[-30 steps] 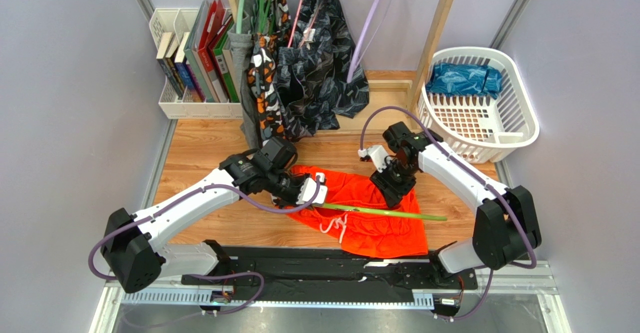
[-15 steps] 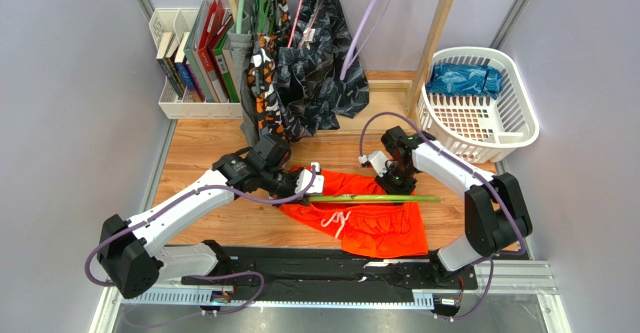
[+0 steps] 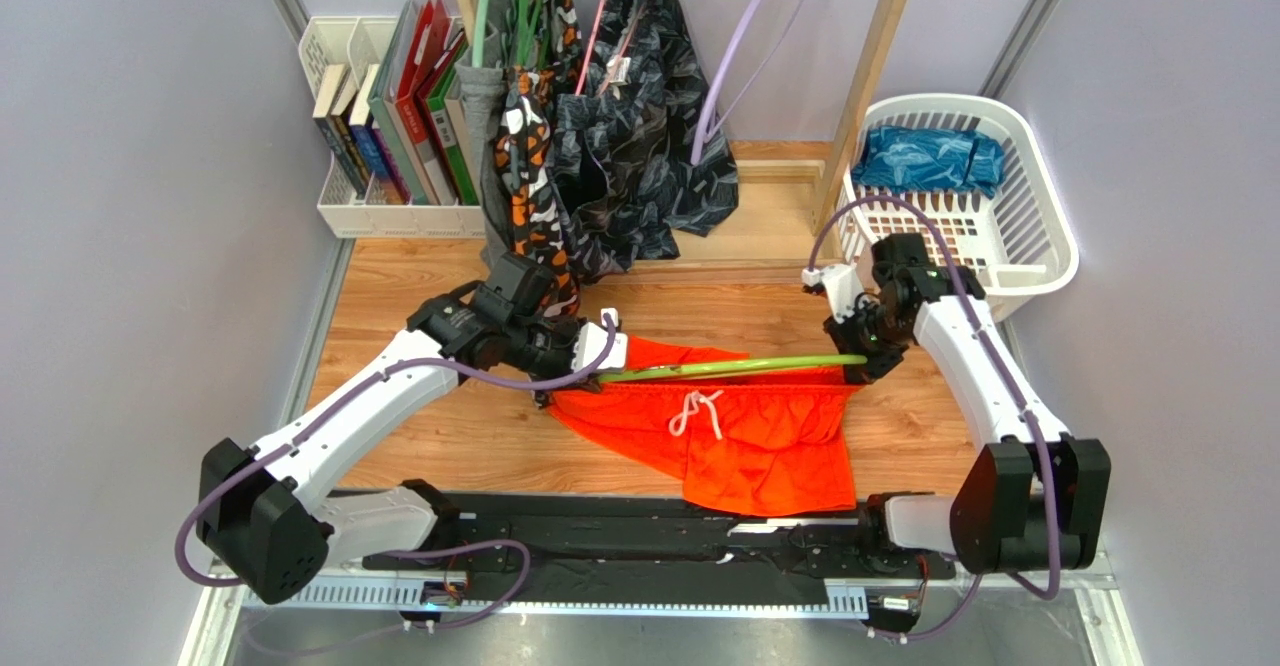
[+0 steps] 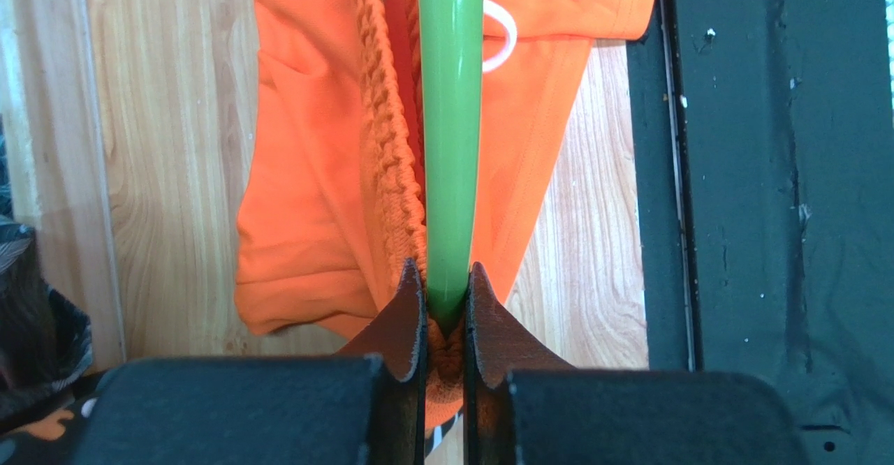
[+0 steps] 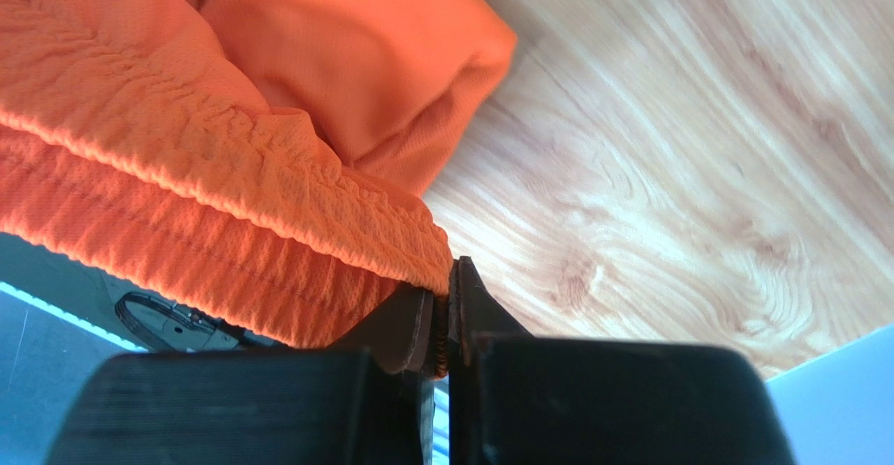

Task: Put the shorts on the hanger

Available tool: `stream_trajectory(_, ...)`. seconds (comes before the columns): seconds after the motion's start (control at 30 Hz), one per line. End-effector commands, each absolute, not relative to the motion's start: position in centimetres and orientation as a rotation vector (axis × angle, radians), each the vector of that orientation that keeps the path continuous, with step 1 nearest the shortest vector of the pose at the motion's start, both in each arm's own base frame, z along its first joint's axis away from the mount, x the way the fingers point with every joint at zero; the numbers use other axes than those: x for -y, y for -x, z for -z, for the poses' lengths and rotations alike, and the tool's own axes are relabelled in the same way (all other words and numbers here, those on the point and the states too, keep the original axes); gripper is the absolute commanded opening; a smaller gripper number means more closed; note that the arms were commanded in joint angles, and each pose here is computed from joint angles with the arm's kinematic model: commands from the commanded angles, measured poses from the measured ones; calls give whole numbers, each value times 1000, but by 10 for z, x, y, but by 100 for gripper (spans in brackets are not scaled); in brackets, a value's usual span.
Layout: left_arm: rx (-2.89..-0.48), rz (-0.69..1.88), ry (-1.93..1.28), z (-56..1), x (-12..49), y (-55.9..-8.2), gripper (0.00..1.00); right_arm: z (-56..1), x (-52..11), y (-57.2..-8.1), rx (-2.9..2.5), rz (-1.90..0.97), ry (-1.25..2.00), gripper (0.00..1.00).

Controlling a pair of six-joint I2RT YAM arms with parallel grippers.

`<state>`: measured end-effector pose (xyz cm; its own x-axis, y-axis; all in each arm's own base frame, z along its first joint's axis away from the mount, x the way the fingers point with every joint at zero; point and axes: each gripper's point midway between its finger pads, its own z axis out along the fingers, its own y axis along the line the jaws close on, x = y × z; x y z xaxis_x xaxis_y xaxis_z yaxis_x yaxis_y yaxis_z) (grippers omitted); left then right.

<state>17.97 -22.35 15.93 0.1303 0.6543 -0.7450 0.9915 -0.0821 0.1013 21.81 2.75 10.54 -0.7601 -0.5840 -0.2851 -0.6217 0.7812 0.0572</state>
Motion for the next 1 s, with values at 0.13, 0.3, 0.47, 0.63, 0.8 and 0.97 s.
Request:
stream_trajectory(0.13,-1910,604,-1942,-121,169,-171,0,-141,62,-217,-2761,239,908,0)
stream_trajectory(0.3,-1951,571,-2004,-106,161,-175,0,-154,75,-224,-2733,276,872,0)
stream_trajectory(0.47,-2030,570,-2017,-97,160,-179,0,-173,75,-228,-2699,252,845,0)
stream_trajectory(0.63,-2142,567,-2037,-88,156,-182,0,-192,64,-226,-2630,206,880,0)
stream_trajectory(0.8,-2237,556,-2018,-89,161,-192,0,-209,52,-220,-2567,180,915,0)
stream_trajectory(0.97,-2226,530,-2045,-95,180,-195,0,-222,23,-220,-2481,145,995,0)
